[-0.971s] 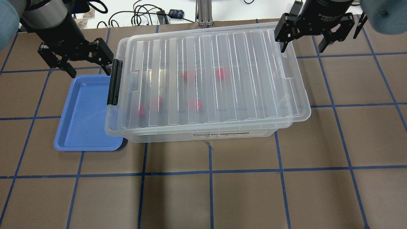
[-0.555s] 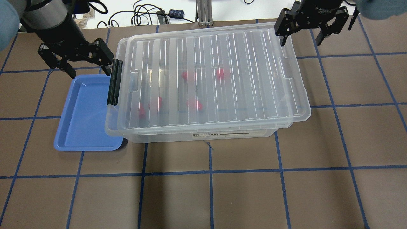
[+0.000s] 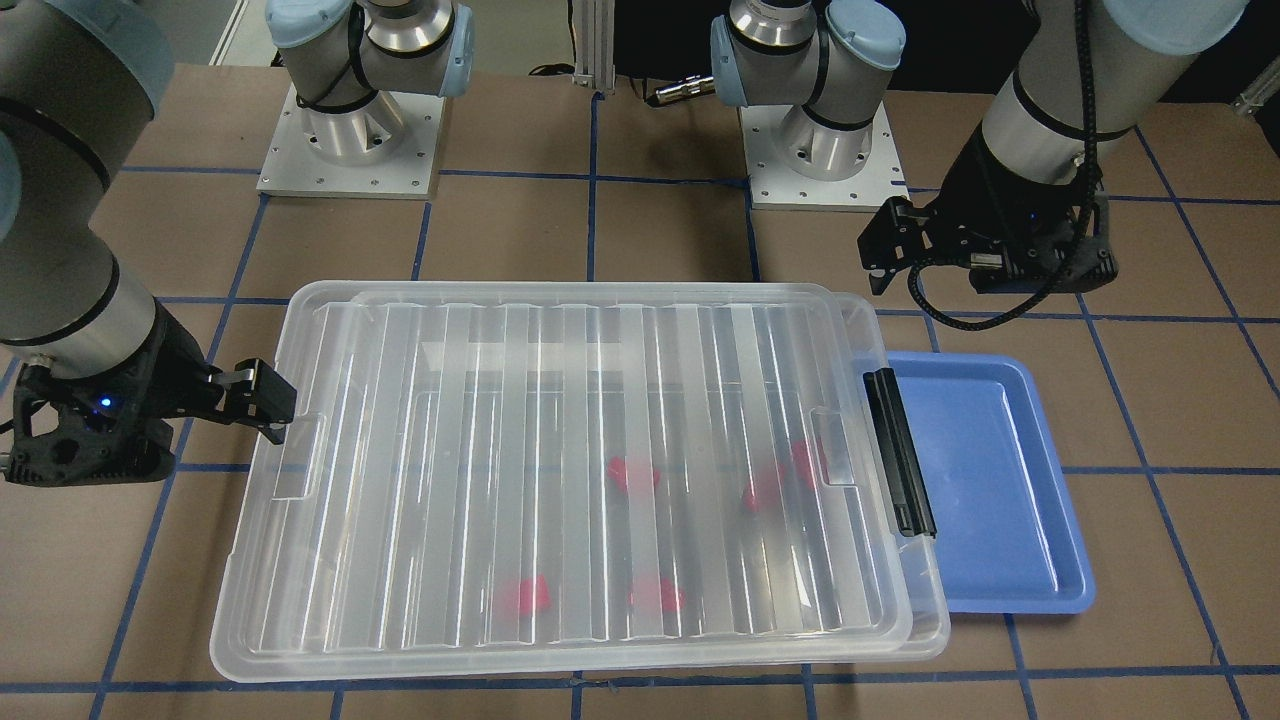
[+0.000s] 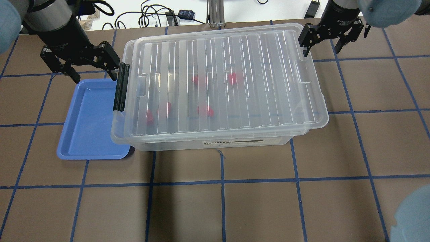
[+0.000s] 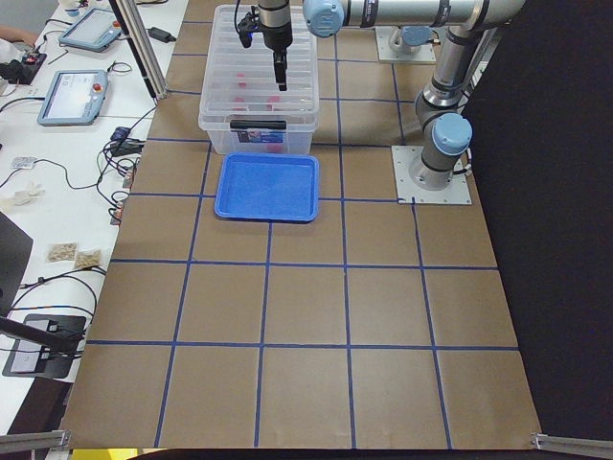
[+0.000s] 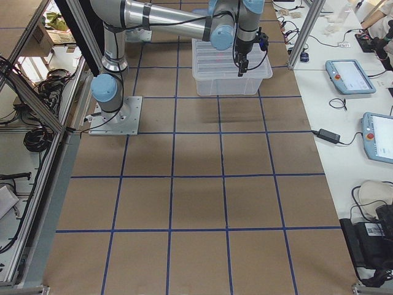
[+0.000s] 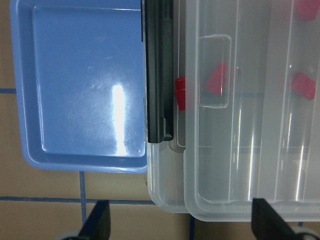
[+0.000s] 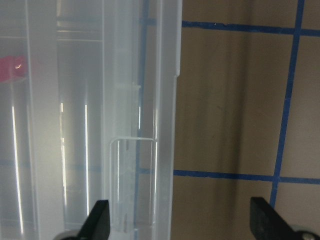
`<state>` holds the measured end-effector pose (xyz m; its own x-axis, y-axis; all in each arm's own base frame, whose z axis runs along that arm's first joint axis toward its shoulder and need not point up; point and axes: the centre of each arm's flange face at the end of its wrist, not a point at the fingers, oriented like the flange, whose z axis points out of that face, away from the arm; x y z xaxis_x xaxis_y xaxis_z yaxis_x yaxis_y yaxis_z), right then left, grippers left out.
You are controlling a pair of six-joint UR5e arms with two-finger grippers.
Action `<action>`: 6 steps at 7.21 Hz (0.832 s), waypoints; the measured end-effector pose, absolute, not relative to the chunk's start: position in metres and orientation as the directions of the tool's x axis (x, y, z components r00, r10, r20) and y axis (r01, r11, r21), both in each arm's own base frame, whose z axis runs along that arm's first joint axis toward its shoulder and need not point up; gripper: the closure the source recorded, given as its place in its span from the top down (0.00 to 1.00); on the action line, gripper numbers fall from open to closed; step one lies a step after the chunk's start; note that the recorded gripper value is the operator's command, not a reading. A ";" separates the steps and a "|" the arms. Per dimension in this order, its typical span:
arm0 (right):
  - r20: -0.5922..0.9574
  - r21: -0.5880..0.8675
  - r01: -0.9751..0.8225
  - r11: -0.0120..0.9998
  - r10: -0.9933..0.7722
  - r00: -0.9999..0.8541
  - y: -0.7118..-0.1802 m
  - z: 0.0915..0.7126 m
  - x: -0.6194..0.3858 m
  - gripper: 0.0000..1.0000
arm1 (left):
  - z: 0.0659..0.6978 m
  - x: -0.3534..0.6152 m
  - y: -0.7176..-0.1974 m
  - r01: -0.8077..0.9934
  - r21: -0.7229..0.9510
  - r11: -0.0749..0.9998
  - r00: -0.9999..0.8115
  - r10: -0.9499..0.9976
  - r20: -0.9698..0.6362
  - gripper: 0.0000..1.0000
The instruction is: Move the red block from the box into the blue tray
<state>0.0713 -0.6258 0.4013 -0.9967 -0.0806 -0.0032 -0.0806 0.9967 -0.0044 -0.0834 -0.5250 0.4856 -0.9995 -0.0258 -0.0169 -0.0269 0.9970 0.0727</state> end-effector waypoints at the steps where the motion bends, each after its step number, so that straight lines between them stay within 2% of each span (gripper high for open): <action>1: 0.003 -0.024 -0.099 0.995 -0.099 -0.995 -0.626 0.384 0.066 0.99 | 0.484 -0.083 -0.525 -0.026 0.076 0.997 -1.000 -0.024 -0.017 1.00; 3: 0.006 -0.048 -0.119 0.992 -0.119 -0.993 -0.622 0.356 0.045 1.00 | 0.478 -0.084 -0.523 -0.024 0.081 0.996 -1.000 -0.023 -0.013 1.00; 6: 0.013 -0.065 -0.150 0.987 -0.149 -0.989 -0.622 0.347 0.019 1.00 | 0.476 -0.084 -0.524 -0.028 0.081 0.996 -1.000 -0.027 -0.012 1.00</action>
<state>0.0189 -0.6224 0.3469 -0.9887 -0.1494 0.0126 -0.1499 0.9866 -0.0647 -0.0840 -0.5237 0.4761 -0.9996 -0.0267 -0.0118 -0.0275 0.9964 0.0807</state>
